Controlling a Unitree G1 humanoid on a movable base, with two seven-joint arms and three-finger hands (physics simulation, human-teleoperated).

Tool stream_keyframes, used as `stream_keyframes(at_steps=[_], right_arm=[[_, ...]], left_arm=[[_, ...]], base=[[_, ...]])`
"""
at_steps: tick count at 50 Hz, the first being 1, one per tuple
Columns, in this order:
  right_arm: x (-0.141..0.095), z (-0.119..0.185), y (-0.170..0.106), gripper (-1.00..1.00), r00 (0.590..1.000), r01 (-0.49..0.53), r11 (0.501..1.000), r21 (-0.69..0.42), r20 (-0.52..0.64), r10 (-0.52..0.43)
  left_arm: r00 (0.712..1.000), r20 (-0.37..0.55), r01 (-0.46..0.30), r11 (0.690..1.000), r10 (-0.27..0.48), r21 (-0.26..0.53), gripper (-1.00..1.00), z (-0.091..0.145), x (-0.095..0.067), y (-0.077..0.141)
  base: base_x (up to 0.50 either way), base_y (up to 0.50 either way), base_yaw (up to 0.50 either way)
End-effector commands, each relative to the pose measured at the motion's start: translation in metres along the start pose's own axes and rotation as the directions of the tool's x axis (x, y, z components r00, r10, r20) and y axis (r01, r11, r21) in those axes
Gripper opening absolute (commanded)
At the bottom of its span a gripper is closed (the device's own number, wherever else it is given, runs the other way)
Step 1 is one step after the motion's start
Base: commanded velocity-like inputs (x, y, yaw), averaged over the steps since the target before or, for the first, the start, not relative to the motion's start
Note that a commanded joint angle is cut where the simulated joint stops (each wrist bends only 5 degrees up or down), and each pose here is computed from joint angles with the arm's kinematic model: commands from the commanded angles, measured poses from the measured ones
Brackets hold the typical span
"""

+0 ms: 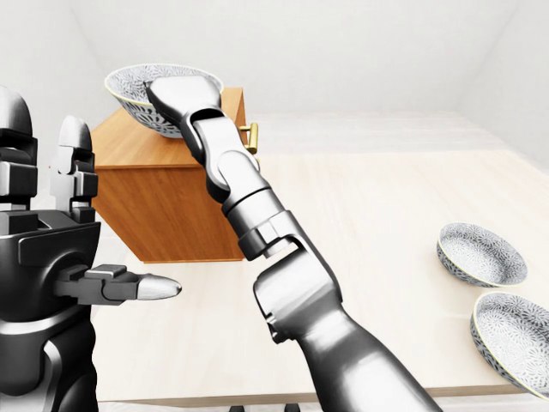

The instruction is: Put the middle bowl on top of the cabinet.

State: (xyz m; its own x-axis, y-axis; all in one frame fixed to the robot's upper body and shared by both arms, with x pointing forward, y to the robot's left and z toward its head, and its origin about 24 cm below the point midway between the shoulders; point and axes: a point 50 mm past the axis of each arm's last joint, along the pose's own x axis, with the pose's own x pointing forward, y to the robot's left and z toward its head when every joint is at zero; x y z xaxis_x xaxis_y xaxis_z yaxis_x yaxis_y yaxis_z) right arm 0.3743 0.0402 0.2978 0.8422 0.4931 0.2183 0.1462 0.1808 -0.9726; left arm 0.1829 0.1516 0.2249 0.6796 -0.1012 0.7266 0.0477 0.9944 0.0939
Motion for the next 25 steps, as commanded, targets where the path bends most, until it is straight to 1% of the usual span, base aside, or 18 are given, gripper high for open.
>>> stream_keyframes(at_steps=[1,9,15,16,25], right_arm=[[0.0002,-0.0057,0.0130,-1.00,1.000,-0.015,1.000,0.012,-0.020,0.015],[-0.0007,-0.0024,0.0190,-1.00,0.999,-0.039,0.998,-0.048,-0.017,0.038],[-0.0010,-0.0002,0.0177,-1.00,0.999,-0.042,0.997,-0.059,-0.015,0.041],[-0.0010,0.0006,0.0191,-1.00,0.999,-0.049,0.995,-0.082,-0.015,0.048],[-0.0012,-0.0004,0.0181,-1.00,0.999,-0.045,0.996,-0.072,-0.020,0.044]], left_arm=[[1.000,0.001,-0.001,1.000,0.001,0.000,1.00,0.0002,0.0000,0.0001],[1.000,-0.005,-0.001,1.000,0.001,0.001,1.00,-0.0009,-0.0002,0.0002],[1.000,0.005,-0.001,1.000,0.001,0.001,1.00,0.0007,0.0005,-0.0001],[1.000,0.004,-0.001,1.000,0.001,0.000,1.00,0.0005,0.0005,-0.0001],[1.000,0.002,-0.001,1.000,0.001,0.000,1.00,0.0004,0.0001,-0.0002]], base=[[0.00,0.00,0.00],[0.00,0.00,0.00],[0.00,0.00,0.00],[0.00,0.00,0.00],[0.00,0.00,0.00]])
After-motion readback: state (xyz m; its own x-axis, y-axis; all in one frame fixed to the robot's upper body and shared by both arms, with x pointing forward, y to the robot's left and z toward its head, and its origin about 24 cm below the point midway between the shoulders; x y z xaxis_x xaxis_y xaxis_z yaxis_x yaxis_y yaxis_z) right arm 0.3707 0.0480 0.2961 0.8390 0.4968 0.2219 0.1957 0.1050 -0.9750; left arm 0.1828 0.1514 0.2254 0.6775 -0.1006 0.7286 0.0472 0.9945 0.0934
